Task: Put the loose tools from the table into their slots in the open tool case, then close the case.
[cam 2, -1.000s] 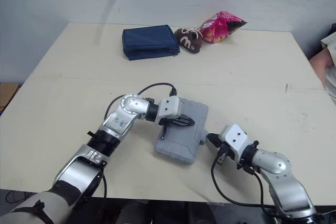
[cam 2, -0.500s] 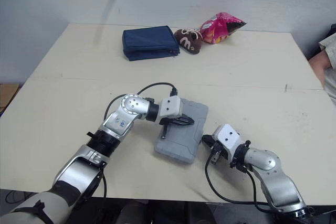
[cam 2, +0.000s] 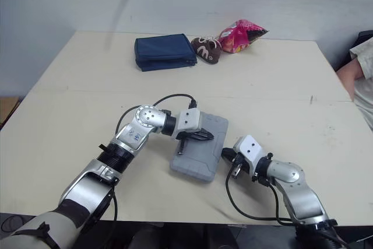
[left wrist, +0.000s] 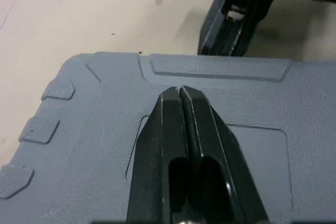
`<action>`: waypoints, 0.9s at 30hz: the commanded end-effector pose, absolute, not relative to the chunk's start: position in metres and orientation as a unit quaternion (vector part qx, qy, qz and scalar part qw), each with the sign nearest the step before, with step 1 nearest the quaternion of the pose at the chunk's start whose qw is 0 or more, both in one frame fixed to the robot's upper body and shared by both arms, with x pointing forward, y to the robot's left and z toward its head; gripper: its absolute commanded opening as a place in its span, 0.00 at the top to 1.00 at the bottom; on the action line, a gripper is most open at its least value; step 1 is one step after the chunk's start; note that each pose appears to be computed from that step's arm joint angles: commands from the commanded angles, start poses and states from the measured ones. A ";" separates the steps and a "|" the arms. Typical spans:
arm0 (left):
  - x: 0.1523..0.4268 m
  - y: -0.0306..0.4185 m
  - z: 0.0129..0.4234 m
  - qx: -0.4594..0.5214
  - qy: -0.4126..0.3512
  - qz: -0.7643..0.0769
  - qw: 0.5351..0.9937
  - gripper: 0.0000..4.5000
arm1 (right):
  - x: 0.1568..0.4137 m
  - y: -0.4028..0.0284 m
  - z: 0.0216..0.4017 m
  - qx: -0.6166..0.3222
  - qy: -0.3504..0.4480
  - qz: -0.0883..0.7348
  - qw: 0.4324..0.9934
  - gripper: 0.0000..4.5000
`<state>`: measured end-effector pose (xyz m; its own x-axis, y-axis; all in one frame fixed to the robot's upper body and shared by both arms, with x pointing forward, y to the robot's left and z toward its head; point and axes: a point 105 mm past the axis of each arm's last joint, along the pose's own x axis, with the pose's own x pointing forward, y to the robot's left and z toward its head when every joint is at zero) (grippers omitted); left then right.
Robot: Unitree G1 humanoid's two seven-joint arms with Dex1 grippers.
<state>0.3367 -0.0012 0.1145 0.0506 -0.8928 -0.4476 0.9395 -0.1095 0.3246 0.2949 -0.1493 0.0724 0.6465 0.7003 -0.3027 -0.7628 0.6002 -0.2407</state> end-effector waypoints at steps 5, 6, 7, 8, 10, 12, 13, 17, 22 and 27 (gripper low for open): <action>0.321 0.022 0.037 0.294 0.176 -0.698 0.628 0.99 | 0.297 -0.135 0.094 -0.188 0.025 0.470 0.862 1.00; 0.323 0.021 0.040 0.293 0.166 -0.697 0.634 0.99 | 0.294 -0.136 0.094 -0.188 0.029 0.475 0.859 1.00; 0.325 0.020 0.044 0.289 0.157 -0.696 0.639 0.99 | 0.292 -0.138 0.093 -0.192 0.033 0.478 0.857 1.00; 0.326 0.019 0.048 0.285 0.144 -0.697 0.642 0.99 | 0.290 -0.141 0.093 -0.197 0.036 0.478 0.855 1.00; 0.328 0.016 0.066 0.272 0.089 -0.704 0.649 0.99 | 0.285 -0.151 0.096 -0.208 0.039 0.476 0.853 1.00; 0.328 0.014 0.092 0.259 0.012 -0.711 0.654 0.99 | 0.278 -0.163 0.103 -0.226 0.038 0.478 0.848 1.00; 0.328 0.016 0.106 0.252 -0.025 -0.711 0.655 0.99 | 0.273 -0.168 0.109 -0.235 0.031 0.482 0.843 1.00; 0.329 0.034 0.158 0.225 -0.145 -0.696 0.666 0.99 | 0.259 -0.193 0.133 -0.264 0.005 0.478 0.838 1.00; 0.339 0.090 0.194 0.194 -0.155 -0.646 0.722 0.99 | 0.242 -0.223 0.146 -0.261 0.037 0.467 0.844 1.00; 0.338 0.173 0.170 0.207 -0.030 -0.572 0.793 0.49 | 0.224 -0.243 0.163 -0.286 0.044 0.461 0.839 0.66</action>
